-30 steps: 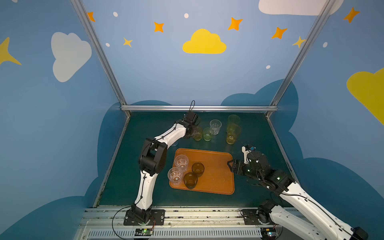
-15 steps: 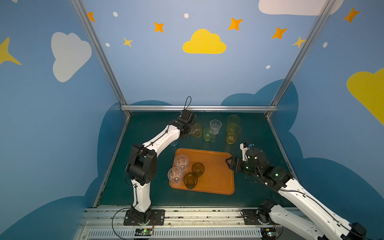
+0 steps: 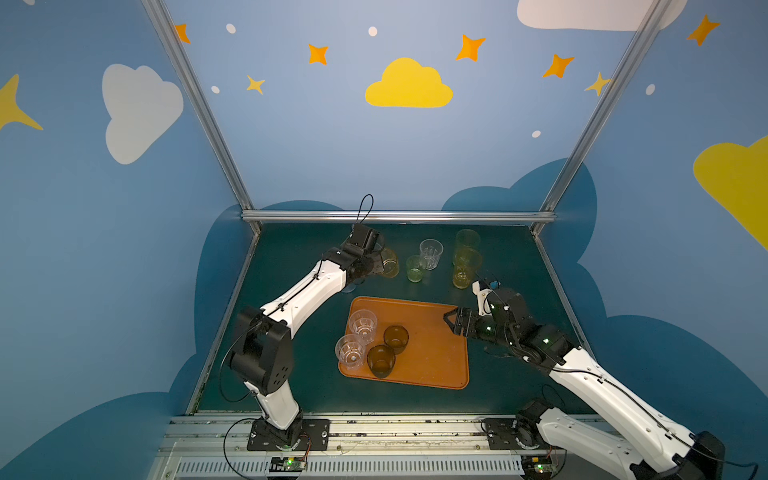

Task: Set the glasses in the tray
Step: 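Lift the amber glass with the left gripper toward the tray, then carry the smooth amber glass with the left gripper over the tray, then lower the amber glass onto the tray beside the dimpled glasses and open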

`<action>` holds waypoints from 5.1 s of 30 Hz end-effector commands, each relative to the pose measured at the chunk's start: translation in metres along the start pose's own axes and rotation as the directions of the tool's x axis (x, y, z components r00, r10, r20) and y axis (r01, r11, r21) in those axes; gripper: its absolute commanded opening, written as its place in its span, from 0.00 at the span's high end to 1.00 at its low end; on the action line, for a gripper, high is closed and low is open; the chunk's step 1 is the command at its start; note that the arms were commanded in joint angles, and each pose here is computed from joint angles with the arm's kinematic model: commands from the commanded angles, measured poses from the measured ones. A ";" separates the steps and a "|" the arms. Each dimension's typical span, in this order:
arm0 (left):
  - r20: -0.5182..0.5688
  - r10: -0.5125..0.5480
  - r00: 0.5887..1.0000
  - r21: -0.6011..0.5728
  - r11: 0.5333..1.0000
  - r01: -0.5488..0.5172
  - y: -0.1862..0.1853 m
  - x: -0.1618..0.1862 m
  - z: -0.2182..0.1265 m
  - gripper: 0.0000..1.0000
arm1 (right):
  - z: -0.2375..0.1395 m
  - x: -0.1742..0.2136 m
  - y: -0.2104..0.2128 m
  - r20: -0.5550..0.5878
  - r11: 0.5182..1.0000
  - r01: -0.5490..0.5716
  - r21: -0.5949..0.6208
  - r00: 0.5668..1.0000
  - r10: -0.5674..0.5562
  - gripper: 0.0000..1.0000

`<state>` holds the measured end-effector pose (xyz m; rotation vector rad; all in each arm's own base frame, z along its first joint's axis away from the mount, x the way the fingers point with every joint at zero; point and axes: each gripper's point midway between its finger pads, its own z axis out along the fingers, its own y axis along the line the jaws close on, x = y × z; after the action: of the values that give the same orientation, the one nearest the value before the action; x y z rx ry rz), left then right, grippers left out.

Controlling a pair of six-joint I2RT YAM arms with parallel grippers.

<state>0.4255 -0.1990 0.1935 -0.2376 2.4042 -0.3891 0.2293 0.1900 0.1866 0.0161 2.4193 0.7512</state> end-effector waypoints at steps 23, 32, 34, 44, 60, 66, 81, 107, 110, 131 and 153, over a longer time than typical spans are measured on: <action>0.097 0.094 0.991 0.247 0.962 -0.115 -0.038 0.048 -0.121 0.96 | -0.001 -0.019 0.020 0.008 0.996 -0.021 -0.092 1.000 0.022 0.17; -0.011 0.244 0.970 0.304 0.924 -0.229 -0.065 0.111 -0.135 0.96 | -0.022 -0.024 0.007 0.073 0.994 -0.034 -0.107 0.997 0.041 0.17; -0.016 0.271 0.963 0.309 0.917 -0.253 -0.068 0.120 -0.137 0.96 | -0.024 -0.021 0.002 0.070 0.994 -0.046 -0.104 0.996 0.054 0.17; -0.090 0.418 0.904 0.346 0.864 -0.365 -0.076 0.161 -0.137 0.96 | -0.032 -0.009 -0.019 0.072 0.991 -0.100 -0.085 0.992 0.106 0.17; -0.210 0.522 0.827 0.315 0.837 -0.448 -0.069 0.204 -0.112 0.96 | -0.035 -0.011 -0.022 0.070 0.989 -0.122 -0.086 0.989 0.128 0.17; -0.251 0.530 0.810 0.322 0.835 -0.446 -0.067 0.218 -0.104 0.96 | -0.033 -0.012 -0.023 0.067 0.989 -0.126 -0.083 0.989 0.131 0.17; -0.297 0.556 0.776 0.298 0.826 -0.478 -0.060 0.234 -0.094 0.96 | -0.028 -0.012 -0.028 0.060 0.988 -0.138 -0.074 0.988 0.142 0.17; -0.341 0.598 0.725 0.203 0.800 -0.565 -0.044 0.246 -0.078 0.96 | -0.025 -0.012 -0.033 0.058 0.986 -0.152 -0.070 0.986 0.156 0.17; -0.348 0.604 0.717 0.193 0.795 -0.575 -0.043 0.247 -0.077 0.96 | -0.025 -0.012 -0.033 0.055 0.986 -0.154 -0.069 0.986 0.158 0.17; -0.339 0.613 0.713 0.163 0.785 -0.597 -0.045 0.247 -0.072 0.74 | -0.021 -0.009 -0.034 0.041 0.982 -0.173 -0.076 0.984 0.176 0.17; -0.113 0.589 0.800 0.122 0.808 -0.577 -0.058 0.190 -0.102 0.05 | -0.020 -0.015 -0.024 0.023 0.971 -0.207 -0.121 0.977 0.211 0.17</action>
<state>0.2076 -0.2879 0.1547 0.6294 2.5229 -0.2424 0.2311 0.1521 0.1842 0.2390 2.3926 0.9259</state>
